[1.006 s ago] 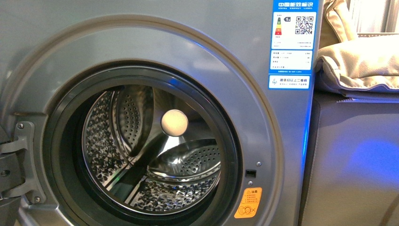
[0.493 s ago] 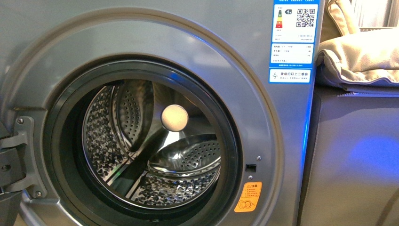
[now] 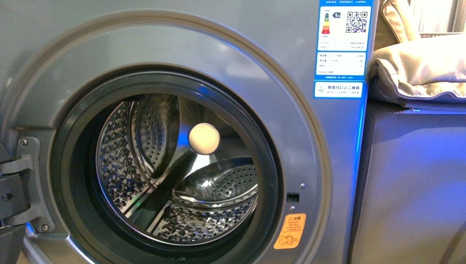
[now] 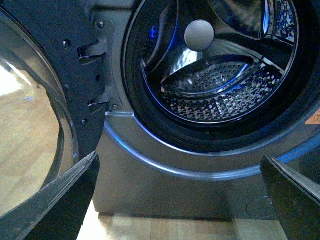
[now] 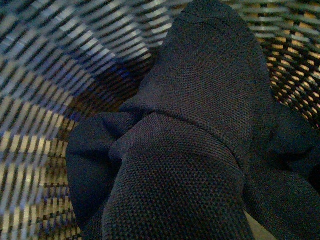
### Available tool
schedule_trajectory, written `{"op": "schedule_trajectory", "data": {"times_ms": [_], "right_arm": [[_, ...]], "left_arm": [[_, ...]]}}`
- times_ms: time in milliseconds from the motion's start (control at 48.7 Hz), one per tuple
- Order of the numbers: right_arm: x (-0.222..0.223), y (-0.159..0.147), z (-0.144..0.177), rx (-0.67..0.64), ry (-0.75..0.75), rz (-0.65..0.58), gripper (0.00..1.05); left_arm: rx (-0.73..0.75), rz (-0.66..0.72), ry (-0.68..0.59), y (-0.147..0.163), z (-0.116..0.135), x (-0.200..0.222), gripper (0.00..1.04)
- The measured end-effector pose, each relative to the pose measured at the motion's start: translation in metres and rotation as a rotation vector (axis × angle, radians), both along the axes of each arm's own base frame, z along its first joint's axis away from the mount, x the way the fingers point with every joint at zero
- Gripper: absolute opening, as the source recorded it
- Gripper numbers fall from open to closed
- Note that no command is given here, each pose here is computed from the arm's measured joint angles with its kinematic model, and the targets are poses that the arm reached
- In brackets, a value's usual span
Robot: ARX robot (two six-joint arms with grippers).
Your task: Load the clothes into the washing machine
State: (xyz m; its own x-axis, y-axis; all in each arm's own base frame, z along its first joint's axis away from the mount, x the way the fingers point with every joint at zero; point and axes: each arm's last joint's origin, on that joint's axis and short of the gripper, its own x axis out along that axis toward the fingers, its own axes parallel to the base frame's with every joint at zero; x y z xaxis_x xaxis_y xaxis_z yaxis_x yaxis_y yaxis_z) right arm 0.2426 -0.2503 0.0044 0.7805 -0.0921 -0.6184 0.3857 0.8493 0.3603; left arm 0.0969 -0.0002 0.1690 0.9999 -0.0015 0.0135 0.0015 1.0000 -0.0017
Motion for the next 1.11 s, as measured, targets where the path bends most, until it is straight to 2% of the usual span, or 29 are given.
{"op": "schedule_trajectory", "data": {"times_ms": [349, 472, 842, 1109], "right_arm": [[-0.009, 0.023, 0.098, -0.047, -0.222, 0.092, 0.12], [-0.016, 0.040, 0.141, -0.099, -0.317, 0.151, 0.12], [-0.033, 0.070, 0.236, -0.228, -0.517, 0.259, 0.11], [-0.021, 0.084, 0.362, -0.372, -0.711, 0.308, 0.11]], "left_arm": [[0.000, 0.000, 0.000, 0.000, 0.000, 0.000, 0.98], [0.000, 0.000, 0.000, 0.000, 0.000, 0.000, 0.98], [0.000, 0.000, 0.000, 0.000, 0.000, 0.000, 0.98], [0.000, 0.000, 0.000, 0.000, 0.000, 0.000, 0.98]]}}
